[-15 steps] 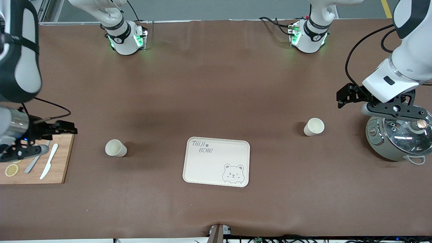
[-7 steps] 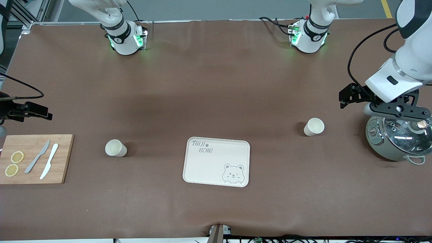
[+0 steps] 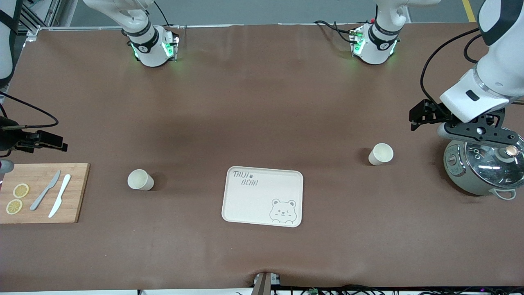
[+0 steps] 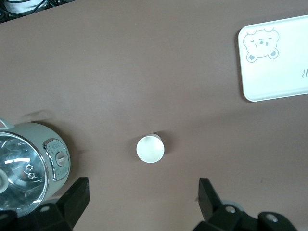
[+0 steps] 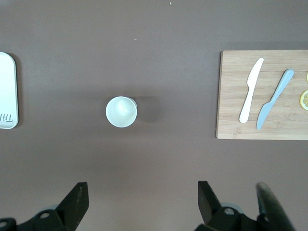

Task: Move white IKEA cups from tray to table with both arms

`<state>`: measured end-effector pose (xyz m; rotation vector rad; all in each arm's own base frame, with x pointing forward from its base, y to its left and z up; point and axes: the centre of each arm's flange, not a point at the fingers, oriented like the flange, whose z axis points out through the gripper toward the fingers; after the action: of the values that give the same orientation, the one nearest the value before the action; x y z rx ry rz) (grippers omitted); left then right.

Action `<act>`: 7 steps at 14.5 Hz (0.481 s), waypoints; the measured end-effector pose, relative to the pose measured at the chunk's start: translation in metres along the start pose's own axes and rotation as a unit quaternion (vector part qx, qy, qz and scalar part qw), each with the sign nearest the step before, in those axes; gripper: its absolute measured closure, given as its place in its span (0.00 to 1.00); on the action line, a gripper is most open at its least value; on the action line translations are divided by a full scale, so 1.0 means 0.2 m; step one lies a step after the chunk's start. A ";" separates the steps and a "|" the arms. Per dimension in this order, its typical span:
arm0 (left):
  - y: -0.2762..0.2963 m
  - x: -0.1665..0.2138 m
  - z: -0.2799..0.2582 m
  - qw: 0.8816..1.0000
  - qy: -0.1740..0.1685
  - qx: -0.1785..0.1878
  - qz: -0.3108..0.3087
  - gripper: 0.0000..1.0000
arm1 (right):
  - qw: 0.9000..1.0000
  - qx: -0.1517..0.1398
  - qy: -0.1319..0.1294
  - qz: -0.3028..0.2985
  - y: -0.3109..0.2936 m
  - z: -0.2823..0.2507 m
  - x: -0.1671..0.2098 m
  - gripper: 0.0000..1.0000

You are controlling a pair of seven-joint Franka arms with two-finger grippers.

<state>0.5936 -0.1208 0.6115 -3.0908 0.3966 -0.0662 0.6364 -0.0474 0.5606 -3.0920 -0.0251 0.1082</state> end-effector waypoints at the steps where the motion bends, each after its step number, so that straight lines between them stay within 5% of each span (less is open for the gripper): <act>1: 0.00 0.00 0.00 1.000 0.000 -0.001 0.000 0.00 | 1.000 0.000 0.000 0.000 0.00 0.00 0.00 0.00; 7: 0.00 0.00 0.00 1.000 0.000 -0.002 -0.001 0.00 | 1.000 0.000 -0.004 0.013 -0.02 0.02 0.01 0.00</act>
<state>0.5936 -0.1204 0.6115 -3.0942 0.3949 -0.0658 0.6376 -0.0437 0.5563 -3.0919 0.0151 0.1213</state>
